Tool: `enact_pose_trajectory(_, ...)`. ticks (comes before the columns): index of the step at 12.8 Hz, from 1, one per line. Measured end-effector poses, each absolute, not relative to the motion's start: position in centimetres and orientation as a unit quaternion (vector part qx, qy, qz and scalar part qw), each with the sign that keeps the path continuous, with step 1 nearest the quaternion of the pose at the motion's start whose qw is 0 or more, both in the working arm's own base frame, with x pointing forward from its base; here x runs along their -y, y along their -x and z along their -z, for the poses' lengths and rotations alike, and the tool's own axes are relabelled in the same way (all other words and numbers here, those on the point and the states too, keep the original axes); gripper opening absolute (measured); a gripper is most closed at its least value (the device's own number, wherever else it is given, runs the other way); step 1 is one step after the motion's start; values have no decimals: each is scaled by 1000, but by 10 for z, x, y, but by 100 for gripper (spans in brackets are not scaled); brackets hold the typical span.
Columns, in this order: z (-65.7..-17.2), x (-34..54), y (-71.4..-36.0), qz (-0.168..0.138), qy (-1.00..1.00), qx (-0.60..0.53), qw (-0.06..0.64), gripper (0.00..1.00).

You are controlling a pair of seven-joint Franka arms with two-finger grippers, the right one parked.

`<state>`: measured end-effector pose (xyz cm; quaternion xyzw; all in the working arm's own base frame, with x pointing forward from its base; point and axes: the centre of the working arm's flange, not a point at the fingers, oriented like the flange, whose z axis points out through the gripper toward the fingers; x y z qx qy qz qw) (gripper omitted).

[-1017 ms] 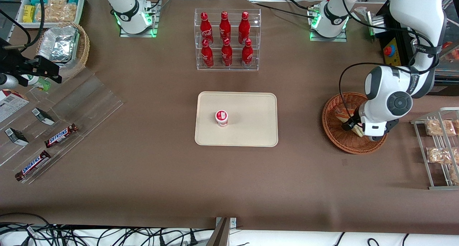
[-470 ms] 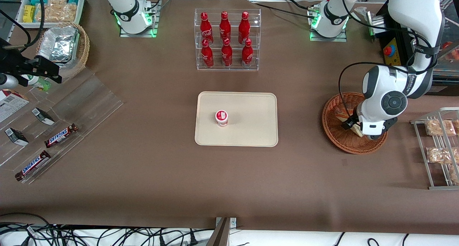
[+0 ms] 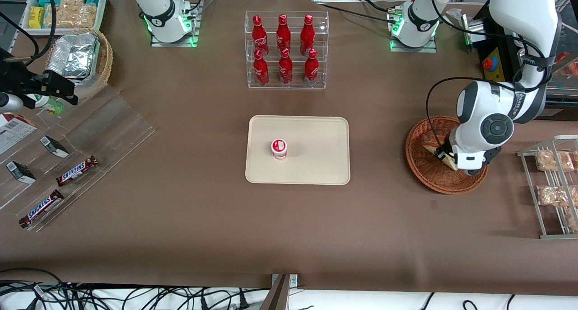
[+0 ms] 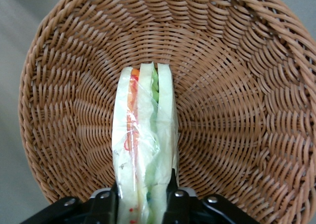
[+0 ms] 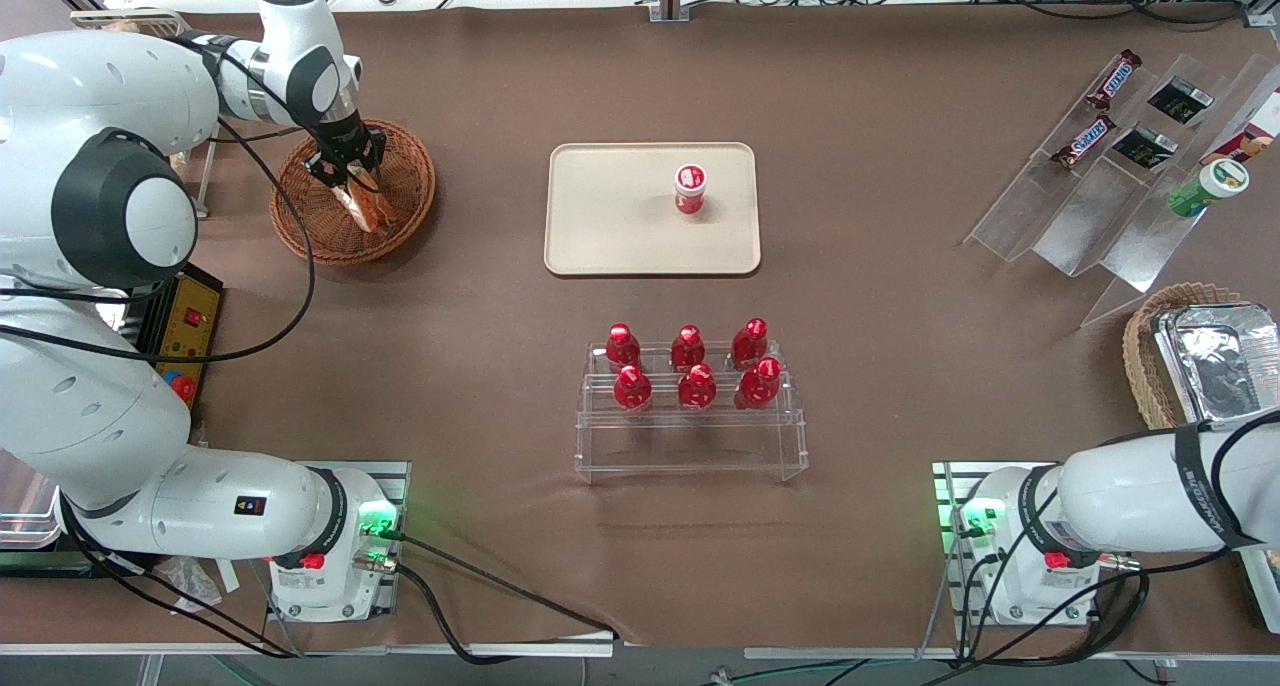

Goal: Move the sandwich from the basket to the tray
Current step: 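Close the left gripper on the wrapped sandwich wedge, then lift the sandwich and carry it with the left gripper to the tray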

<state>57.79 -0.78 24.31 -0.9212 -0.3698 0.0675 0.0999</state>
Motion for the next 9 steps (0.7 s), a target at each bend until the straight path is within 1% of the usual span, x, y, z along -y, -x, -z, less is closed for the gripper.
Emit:
enact_pose_trajectory(2,-257,12,-583,-74,921,367,105,33)
enact_pose_trajectory(6,-327,48,-607,-91,937,318,115,33)
enact_pose_trajectory(9,-377,93,-618,-89,958,250,111,33)
